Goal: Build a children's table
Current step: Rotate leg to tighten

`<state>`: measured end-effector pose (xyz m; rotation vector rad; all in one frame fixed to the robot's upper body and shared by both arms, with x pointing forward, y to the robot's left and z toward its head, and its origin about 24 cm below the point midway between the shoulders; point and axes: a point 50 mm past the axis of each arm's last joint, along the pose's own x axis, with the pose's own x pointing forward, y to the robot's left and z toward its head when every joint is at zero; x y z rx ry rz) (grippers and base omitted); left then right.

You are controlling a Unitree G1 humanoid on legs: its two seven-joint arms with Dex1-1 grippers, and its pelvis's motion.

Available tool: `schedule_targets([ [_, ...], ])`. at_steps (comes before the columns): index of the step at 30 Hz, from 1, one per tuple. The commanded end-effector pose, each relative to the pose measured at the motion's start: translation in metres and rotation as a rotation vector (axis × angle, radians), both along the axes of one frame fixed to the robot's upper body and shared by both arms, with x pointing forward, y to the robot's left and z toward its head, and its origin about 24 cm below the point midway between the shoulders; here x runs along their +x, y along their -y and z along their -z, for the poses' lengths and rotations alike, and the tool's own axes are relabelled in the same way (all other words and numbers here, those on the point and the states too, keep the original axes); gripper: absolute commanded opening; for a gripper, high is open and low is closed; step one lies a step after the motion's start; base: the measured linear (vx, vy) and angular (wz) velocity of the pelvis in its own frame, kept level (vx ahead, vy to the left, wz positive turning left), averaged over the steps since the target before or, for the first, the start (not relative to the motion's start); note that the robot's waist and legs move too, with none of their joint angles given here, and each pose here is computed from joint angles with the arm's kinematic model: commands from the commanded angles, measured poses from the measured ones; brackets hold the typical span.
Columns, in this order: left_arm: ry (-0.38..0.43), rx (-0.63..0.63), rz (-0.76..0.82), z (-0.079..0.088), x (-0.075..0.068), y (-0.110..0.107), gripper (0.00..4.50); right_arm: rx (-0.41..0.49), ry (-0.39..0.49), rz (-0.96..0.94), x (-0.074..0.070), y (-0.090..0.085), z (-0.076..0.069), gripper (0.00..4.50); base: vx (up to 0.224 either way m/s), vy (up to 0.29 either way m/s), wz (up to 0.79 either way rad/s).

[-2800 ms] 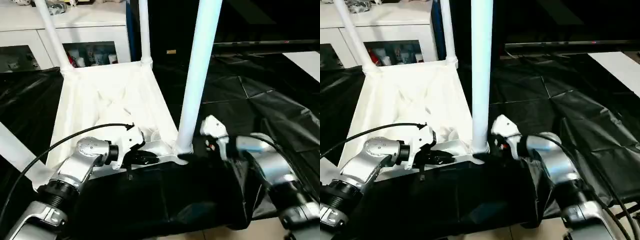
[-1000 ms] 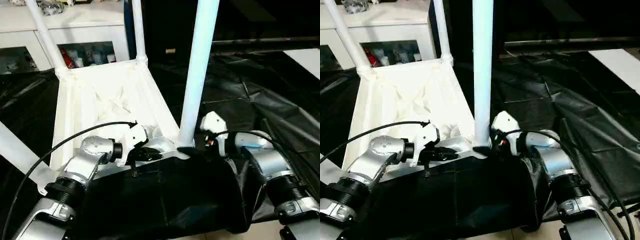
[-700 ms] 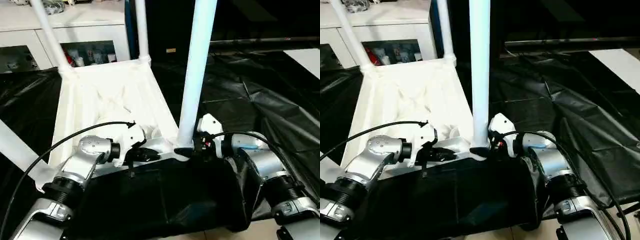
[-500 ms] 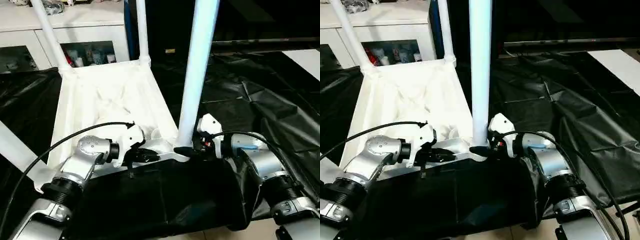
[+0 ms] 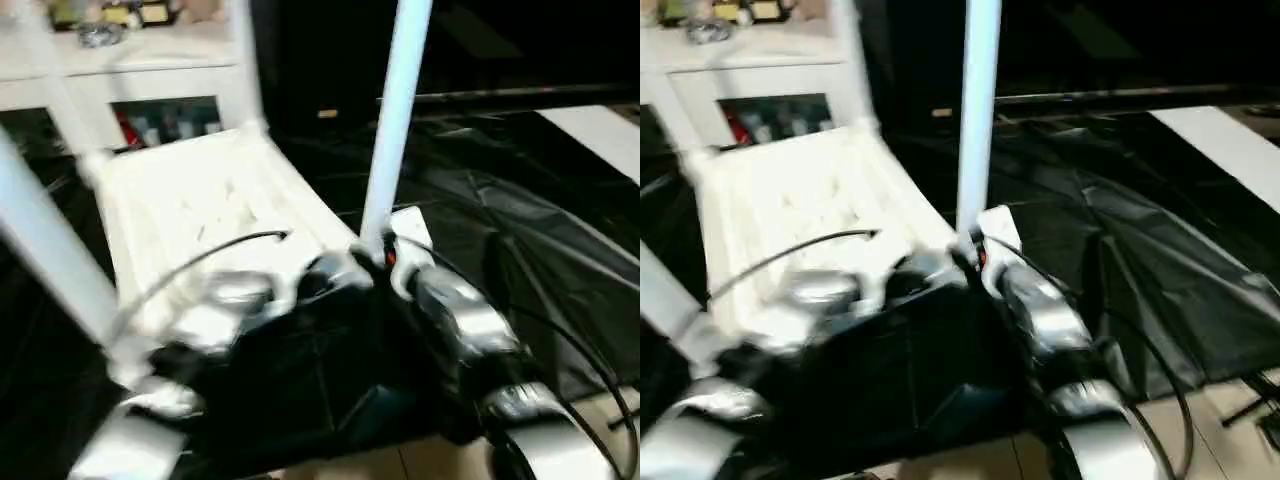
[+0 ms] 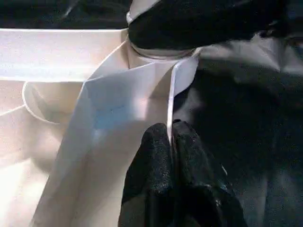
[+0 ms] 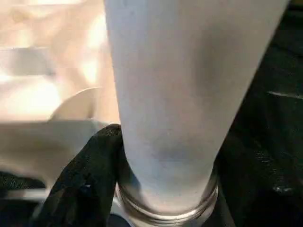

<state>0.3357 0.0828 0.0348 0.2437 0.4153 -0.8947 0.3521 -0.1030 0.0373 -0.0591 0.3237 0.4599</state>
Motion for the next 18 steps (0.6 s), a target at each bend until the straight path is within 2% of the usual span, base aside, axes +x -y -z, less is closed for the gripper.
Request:
schedule_targets([
  [1,0.047,0.009,-0.077,-0.006,0.008,0.004,0.0,0.049,-0.063,-0.143,-0.015,-0.034,0.015,2.62,0.0,0.0,0.0],
  [3,0.058,0.01,-0.039,-0.007,0.007,0.006,0.0,0.08,-0.007,-0.198,-0.015,-0.039,0.006,3.17,-0.03,-0.01,0.07],
  [5,0.059,0.013,-0.025,-0.007,0.006,0.005,0.0,0.088,0.016,-0.224,-0.014,-0.038,0.003,3.34,0.001,-0.086,0.27],
  [7,0.05,0.014,-0.003,-0.006,0.004,0.0,0.0,0.09,0.041,-0.26,-0.013,-0.032,-0.002,3.5,0.1,-0.015,-0.31],
  [8,0.046,0.017,0.012,-0.006,0.003,-0.004,0.0,0.092,0.055,-0.29,-0.012,-0.028,-0.006,3.76,0.088,0.022,-0.37],
  [11,0.053,0.026,0.055,-0.006,0.001,-0.009,0.0,0.073,0.077,-0.333,-0.01,-0.019,-0.011,3.87,0.0,0.0,0.0],
  [12,0.047,0.029,0.067,-0.005,0.0,-0.012,0.0,0.056,0.085,-0.362,-0.01,-0.015,-0.012,4.04,0.0,0.0,0.0],
  [14,0.042,0.023,0.112,-0.005,-0.003,-0.017,0.0,0.026,0.093,-0.419,-0.011,-0.006,-0.015,4.04,0.0,0.0,0.0],
  [16,0.013,0.006,0.227,-0.006,-0.013,-0.029,0.0,-0.031,0.101,-0.541,-0.014,0.017,-0.023,4.04,0.0,0.0,0.0],
  [18,-0.014,-0.009,0.27,-0.007,-0.017,-0.035,0.0,-0.046,0.096,-0.582,-0.015,0.025,-0.025,4.04,0.0,0.0,0.0],
])
